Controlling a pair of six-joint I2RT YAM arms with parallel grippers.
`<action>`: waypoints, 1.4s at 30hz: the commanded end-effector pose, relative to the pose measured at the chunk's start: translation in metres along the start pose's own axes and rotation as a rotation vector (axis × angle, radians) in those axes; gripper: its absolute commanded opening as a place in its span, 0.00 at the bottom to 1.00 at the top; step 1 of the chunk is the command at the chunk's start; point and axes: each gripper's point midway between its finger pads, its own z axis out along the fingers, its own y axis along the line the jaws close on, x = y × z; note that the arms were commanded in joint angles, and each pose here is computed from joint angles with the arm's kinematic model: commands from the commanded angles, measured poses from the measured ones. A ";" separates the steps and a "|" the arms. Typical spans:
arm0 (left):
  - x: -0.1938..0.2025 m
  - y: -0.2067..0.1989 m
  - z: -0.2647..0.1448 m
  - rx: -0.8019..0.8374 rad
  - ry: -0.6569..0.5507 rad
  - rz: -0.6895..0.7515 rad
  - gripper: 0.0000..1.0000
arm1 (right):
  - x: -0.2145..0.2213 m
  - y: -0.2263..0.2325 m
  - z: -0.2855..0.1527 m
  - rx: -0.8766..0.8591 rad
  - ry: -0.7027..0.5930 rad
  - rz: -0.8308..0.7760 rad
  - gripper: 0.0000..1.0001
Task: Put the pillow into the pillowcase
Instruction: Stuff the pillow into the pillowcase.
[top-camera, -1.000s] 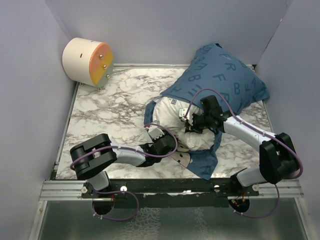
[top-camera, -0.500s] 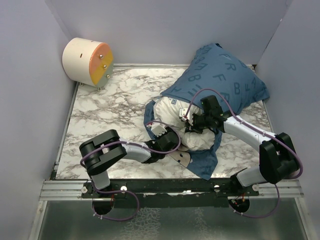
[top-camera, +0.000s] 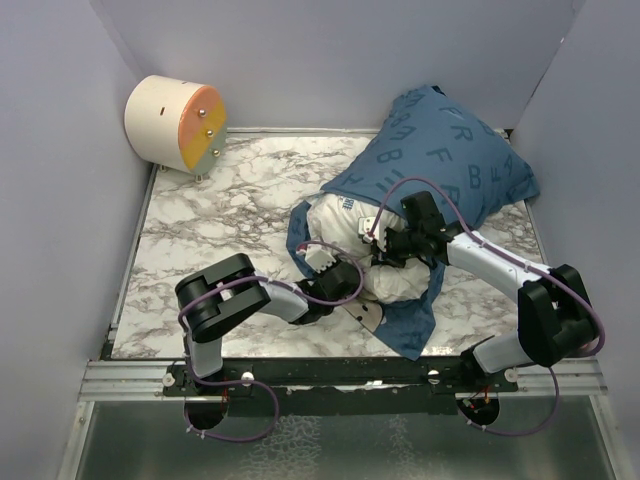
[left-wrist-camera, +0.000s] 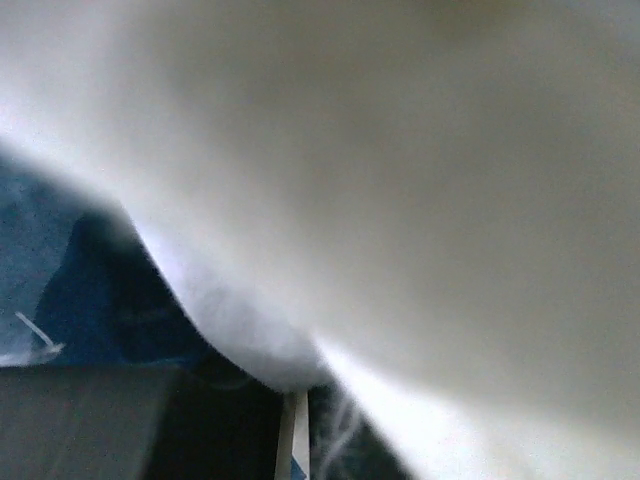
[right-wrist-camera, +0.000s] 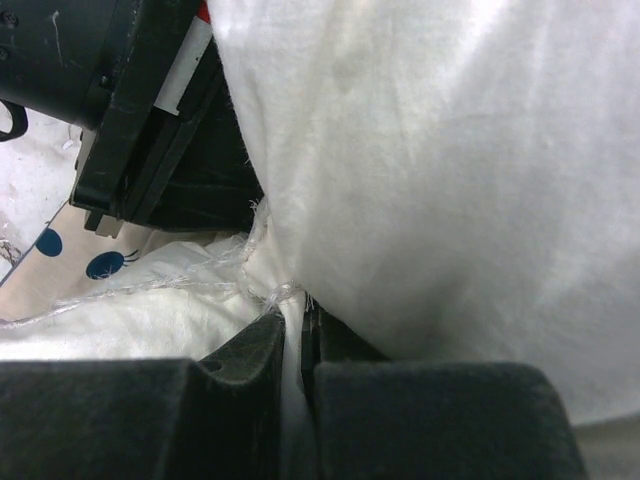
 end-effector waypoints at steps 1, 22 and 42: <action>0.008 0.037 -0.010 -0.063 0.054 0.022 0.01 | 0.040 0.023 0.000 -0.048 0.124 0.124 0.04; -0.010 0.039 -0.067 0.069 0.123 0.135 0.00 | -0.002 -0.010 -0.050 0.047 0.050 0.085 0.21; 0.008 0.015 -0.058 0.149 0.187 0.150 0.00 | -0.016 0.102 -0.077 -0.192 -0.125 -0.409 0.97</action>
